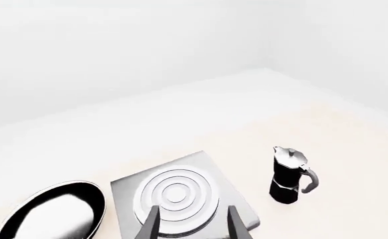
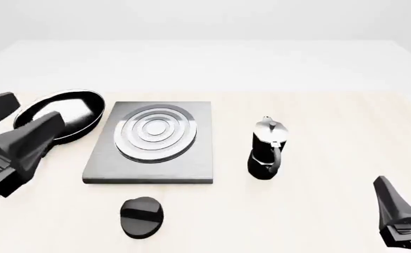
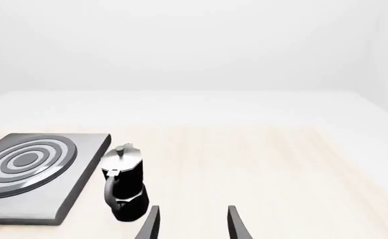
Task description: Turn on the stove and put the moka pot on it.
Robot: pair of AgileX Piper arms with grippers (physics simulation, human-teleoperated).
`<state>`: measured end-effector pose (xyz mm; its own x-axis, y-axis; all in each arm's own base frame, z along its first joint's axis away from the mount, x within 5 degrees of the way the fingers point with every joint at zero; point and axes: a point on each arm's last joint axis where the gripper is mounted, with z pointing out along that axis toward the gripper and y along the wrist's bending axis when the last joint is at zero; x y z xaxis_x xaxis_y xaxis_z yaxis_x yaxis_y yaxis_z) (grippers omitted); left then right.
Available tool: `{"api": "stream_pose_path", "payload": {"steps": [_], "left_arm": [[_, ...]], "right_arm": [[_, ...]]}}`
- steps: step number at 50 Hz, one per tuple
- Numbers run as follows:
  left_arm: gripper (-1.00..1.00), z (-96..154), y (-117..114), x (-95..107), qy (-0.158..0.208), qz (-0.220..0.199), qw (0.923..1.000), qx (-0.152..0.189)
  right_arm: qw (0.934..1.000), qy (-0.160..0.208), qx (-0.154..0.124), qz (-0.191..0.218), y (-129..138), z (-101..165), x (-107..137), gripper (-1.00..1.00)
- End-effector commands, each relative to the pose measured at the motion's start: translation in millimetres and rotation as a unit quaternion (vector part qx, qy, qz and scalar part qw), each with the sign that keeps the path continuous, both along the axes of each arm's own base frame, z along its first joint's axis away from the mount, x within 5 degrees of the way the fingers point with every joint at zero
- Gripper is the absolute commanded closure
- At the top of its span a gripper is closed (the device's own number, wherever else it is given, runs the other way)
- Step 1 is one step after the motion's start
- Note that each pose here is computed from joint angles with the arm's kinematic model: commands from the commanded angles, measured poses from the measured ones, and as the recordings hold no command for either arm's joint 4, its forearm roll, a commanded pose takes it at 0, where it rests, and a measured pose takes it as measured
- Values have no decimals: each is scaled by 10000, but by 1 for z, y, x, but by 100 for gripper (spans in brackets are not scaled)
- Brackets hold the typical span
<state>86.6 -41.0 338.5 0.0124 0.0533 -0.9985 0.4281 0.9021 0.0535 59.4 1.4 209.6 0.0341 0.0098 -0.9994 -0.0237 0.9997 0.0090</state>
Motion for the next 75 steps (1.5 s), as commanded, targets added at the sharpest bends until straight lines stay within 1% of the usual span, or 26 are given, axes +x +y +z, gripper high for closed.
{"api": "stream_pose_path", "payload": {"steps": [1, 2, 5, 9, 10, 13, 22, 25, 26, 27, 28, 32, 33, 36, 37, 43, 45, 50, 52, 55, 56, 58, 64, 66, 69, 75], "left_arm": [[-100, -12, 31, -55, -1001, 676, 9925, -190], [-100, -16, 31, -54, -976, 734, 9923, -183], [-100, -25, 35, -64, -1211, 1000, 9874, -195], [-100, -37, 36, -59, -1339, 1275, 9827, -81], [-100, -41, 36, -57, -1307, 1333, 9823, -132], [-100, -57, 36, -50, -1207, 1495, 9814, -3], [-100, -92, 35, -37, -1288, 1675, 9774, 104], [-100, -106, 36, -34, -1318, 1799, 9745, 254], [-100, -108, 36, -33, -1341, 1818, 9739, 231], [-100, -112, 37, -33, -1214, 1897, 9742, 125], [-100, -114, 38, -32, -1191, 1914, 9741, 167], [-100, -114, 39, -32, -1229, 2060, 9704, 288], [-100, -115, 39, -32, -1159, 2031, 9720, 229], [-100, -116, 40, -32, -1108, 2108, 9709, 250], [-100, -116, 39, -32, -1114, 2091, 9709, 351], [-100, -117, 41, -32, -1068, 2203, 9686, 435], [-100, -118, 41, -31, -1021, 2218, 9688, 414], [-100, -119, 41, -31, -972, 2233, 9687, 483], [-100, -120, 41, -31, -938, 2237, 9688, 502], [-100, -120, 41, -31, -926, 2263, 9682, 529], [-100, -120, 41, -31, -922, 2270, 9681, 534], [-100, -120, 42, -31, -907, 2273, 9681, 542], [-100, -121, 42, -31, -879, 2276, 9679, 608], [-100, -121, 42, -31, -875, 2283, 9678, 600], [-100, -121, 42, -31, -858, 2268, 9683, 604], [-100, -123, 41, -31, -777, 2249, 9693, 613]], "right_arm": [[10000, -37, -21, 52, 1, 1, 2, -100], [10000, -42, -26, 55, 1, 2, 2, -100], [10000, -63, -27, 59, 1, 2, 2, -100], [9999, -83, -15, 87, 1, 2, 1, -100], [9999, -83, -13, 93, 1, 2, 1, -100], [9999, -78, -15, 105, 1, 2, 0, -100], [9998, -151, -20, 151, 2, 3, -1, -100], [9997, -188, -20, 168, 2, 3, -1, -100], [9996, -203, -16, 171, 2, 4, -1, -100], [9996, -236, 5, 169, 2, 5, -2, -100], [9995, -251, 17, 171, 2, 5, -2, -100], [9995, -258, -19, 203, 2, 6, -2, -100], [9994, -263, -27, 217, 2, 7, -2, -100], [9993, -295, -33, 230, 3, 11, -3, -100], [9992, -324, -39, 220, 2, 13, -3, -100], [9987, -430, -70, 260, 3, 26, -7, -100], [9984, -463, -208, 243, 2, 30, -8, -100], [9976, -562, -243, 329, 3, 42, -12, -100], [9957, -582, -633, 354, 4, 44, -12, -100], [9962, -512, -480, 522, 5, 48, -13, -100], [9960, -506, -501, 544, 5, 49, -13, -100], [9949, -424, -704, 581, 6, 49, -9, -100], [9939, -340, -779, 703, 8, 67, -3, -100], [9945, -219, -664, 773, 10, 74, 3, -100], [9947, -129, -691, 755, 11, 82, 10, -100], [9955, 28, -512, 793, 14, 93, 22, -100]]}}
